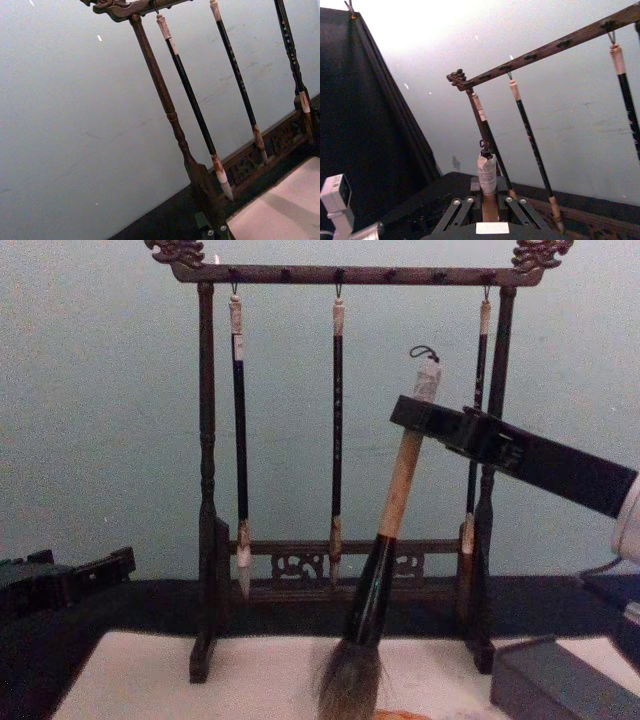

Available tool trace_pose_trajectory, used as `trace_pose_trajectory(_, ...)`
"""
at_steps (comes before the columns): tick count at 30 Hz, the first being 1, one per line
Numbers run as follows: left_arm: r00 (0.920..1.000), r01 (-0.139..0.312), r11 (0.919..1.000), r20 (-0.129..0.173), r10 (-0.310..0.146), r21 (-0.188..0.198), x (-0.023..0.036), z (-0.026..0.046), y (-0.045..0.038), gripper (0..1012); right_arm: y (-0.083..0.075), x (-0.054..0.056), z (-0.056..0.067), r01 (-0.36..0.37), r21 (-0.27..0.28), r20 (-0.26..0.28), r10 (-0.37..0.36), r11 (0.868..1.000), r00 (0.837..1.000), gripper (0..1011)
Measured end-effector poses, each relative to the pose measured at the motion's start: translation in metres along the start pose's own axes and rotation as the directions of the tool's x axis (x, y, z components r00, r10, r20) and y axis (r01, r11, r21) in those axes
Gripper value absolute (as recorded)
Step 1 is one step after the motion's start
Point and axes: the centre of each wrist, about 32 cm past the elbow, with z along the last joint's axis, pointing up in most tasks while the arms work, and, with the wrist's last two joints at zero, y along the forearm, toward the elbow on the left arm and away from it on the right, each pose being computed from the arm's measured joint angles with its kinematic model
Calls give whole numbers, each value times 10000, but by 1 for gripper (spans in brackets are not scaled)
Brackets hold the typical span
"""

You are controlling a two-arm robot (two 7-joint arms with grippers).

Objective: Pick up the brush from the inkstone, write on the paper, then place the brush back to its original position.

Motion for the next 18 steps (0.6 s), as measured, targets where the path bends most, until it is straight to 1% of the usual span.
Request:
trace_pose_trajectory(10, 10000, 0, 10000, 0, 0, 0, 0, 0, 0, 1002, 12, 79, -23, 331, -58, -117, -332, 9994, 9994, 195)
trace_pose_trajectory(18, 10000, 0, 10000, 1, 0, 0, 0, 0, 0, 1002, -4, 128, -47, 754, -136, -340, -758, 9971, 9965, 195)
